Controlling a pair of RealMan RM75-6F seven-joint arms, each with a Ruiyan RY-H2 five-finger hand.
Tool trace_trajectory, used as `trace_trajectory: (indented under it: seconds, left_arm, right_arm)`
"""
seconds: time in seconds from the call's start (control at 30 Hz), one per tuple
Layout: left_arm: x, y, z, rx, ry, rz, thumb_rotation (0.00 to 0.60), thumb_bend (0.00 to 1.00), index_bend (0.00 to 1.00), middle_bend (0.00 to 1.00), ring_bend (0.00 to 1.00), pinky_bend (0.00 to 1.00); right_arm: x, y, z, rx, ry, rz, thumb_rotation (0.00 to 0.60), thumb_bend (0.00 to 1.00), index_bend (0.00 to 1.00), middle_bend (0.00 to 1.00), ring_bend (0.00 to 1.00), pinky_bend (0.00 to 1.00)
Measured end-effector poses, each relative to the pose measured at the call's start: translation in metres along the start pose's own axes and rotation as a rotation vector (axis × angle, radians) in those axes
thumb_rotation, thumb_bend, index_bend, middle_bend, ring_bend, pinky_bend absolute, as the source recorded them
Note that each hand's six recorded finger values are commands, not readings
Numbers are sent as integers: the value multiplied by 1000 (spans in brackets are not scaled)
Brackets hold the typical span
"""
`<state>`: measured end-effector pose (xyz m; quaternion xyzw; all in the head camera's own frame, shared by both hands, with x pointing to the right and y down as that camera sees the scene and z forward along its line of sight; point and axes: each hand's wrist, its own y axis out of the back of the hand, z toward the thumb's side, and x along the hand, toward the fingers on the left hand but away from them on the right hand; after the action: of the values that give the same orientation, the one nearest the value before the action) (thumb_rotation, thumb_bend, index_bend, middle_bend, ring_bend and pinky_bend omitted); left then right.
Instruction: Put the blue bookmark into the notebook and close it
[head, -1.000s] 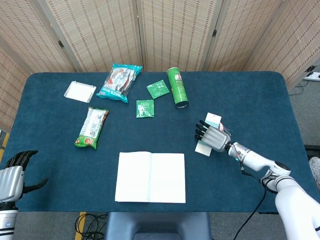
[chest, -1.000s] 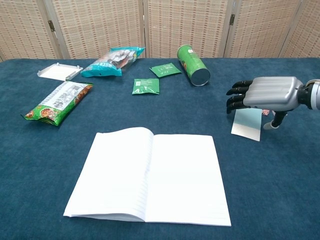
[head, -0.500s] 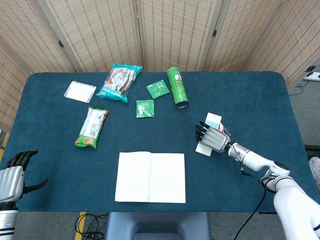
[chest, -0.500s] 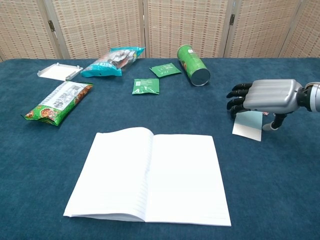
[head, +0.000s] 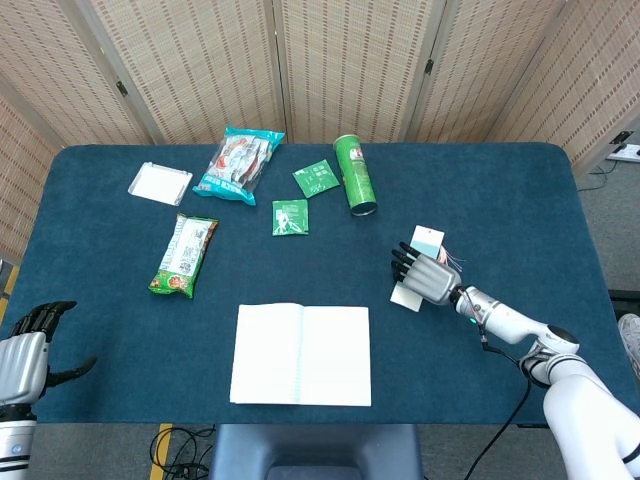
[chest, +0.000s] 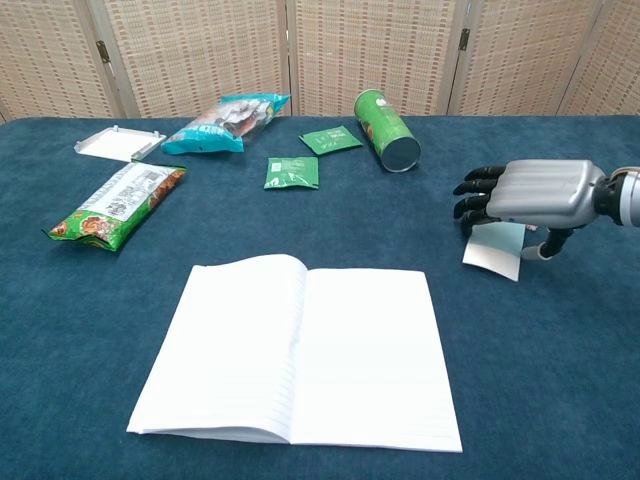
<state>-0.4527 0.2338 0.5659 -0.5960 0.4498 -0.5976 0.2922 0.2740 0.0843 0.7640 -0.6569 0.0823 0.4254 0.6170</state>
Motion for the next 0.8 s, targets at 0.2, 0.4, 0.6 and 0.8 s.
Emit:
trace_trajectory:
  seconds: [0.2,0.4,0.6,0.8]
  left_arm:
    - [0,1,0,1,0,3,600,167,223,229,167,228]
    - [1,1,2,0,-4,4,600,167,223,229,167,228]
    - [1,3,1,0,-3,7,600,167,223,229,167,228]
    - [0,2,1,-2,-4,3,600,167,223,223,167,228]
  right_arm:
    - [1,13,-3,-23,-11,-65,600,260,394,173,31,82]
    - [1,49,5,-43,25,-220,600,260,394,175,30,82]
    - [-4,86,32,-47,111,-343,600,260,395,175,31,81]
    - [-7,114,72,-61,211,-403,600,259,394,175,19,72]
